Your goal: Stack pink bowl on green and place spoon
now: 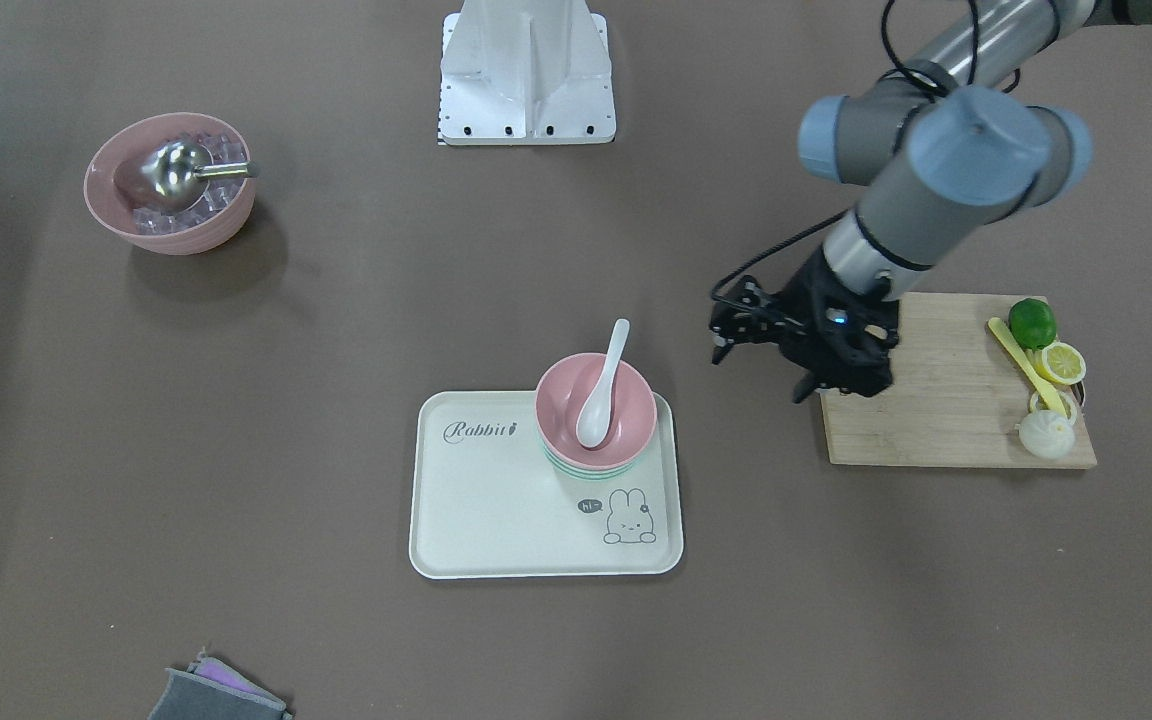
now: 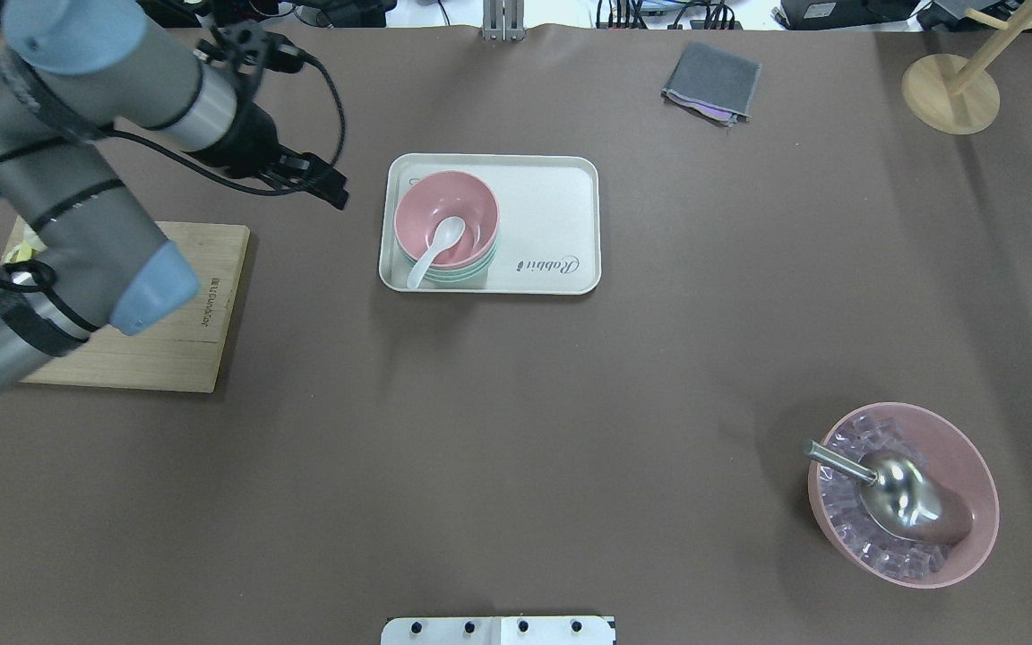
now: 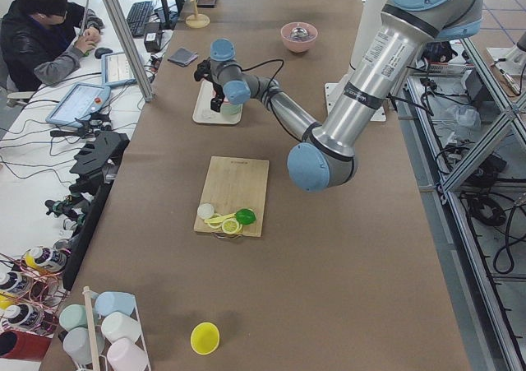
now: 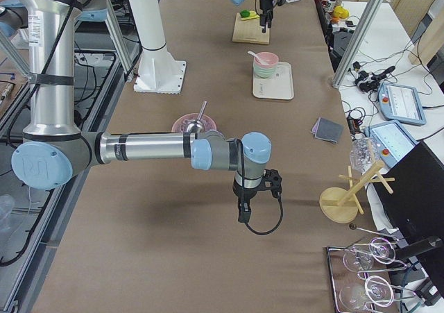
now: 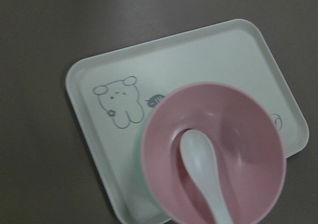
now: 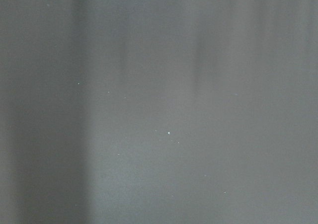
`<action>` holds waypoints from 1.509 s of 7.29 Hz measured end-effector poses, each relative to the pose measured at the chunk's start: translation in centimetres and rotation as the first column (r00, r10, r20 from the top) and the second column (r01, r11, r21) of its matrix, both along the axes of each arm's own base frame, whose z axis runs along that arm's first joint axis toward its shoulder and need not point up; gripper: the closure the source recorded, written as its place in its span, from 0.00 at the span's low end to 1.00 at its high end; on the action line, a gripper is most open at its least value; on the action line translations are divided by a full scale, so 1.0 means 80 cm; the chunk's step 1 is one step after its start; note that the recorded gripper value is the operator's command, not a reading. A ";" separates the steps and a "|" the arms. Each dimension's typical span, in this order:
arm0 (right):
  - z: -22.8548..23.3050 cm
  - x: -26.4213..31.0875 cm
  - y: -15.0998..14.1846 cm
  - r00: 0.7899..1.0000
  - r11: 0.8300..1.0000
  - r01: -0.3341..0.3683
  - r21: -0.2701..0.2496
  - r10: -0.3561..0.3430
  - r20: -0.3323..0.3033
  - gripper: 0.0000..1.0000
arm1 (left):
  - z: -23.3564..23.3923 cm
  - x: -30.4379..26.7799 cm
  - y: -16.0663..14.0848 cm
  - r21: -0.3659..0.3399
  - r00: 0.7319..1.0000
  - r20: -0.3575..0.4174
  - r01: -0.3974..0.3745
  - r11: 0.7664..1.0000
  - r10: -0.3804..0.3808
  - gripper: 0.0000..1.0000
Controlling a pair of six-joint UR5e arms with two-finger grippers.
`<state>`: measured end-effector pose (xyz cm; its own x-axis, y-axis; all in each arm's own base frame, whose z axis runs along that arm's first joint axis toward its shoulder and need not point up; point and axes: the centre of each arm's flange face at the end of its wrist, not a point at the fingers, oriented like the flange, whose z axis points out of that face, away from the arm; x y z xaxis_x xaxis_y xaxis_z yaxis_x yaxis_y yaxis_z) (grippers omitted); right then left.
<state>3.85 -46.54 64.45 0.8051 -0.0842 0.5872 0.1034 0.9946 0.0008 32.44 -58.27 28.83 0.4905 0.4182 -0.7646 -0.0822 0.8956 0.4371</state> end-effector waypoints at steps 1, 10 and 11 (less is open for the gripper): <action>0.003 0.006 0.004 1.000 1.000 -0.010 -0.011 0.010 0.000 0.00 | 0.046 -0.066 -0.016 0.007 0.999 0.039 -0.010 1.000 0.009 0.02; 0.006 0.010 0.006 1.000 1.000 -0.018 -0.016 0.018 0.002 0.00 | 0.367 -0.372 0.056 -0.050 0.974 0.226 -0.011 0.999 0.022 0.02; 0.006 0.010 0.006 1.000 1.000 -0.018 -0.016 0.018 0.002 0.00 | 0.391 -0.376 0.063 -0.090 0.974 0.225 -0.011 0.996 0.031 0.02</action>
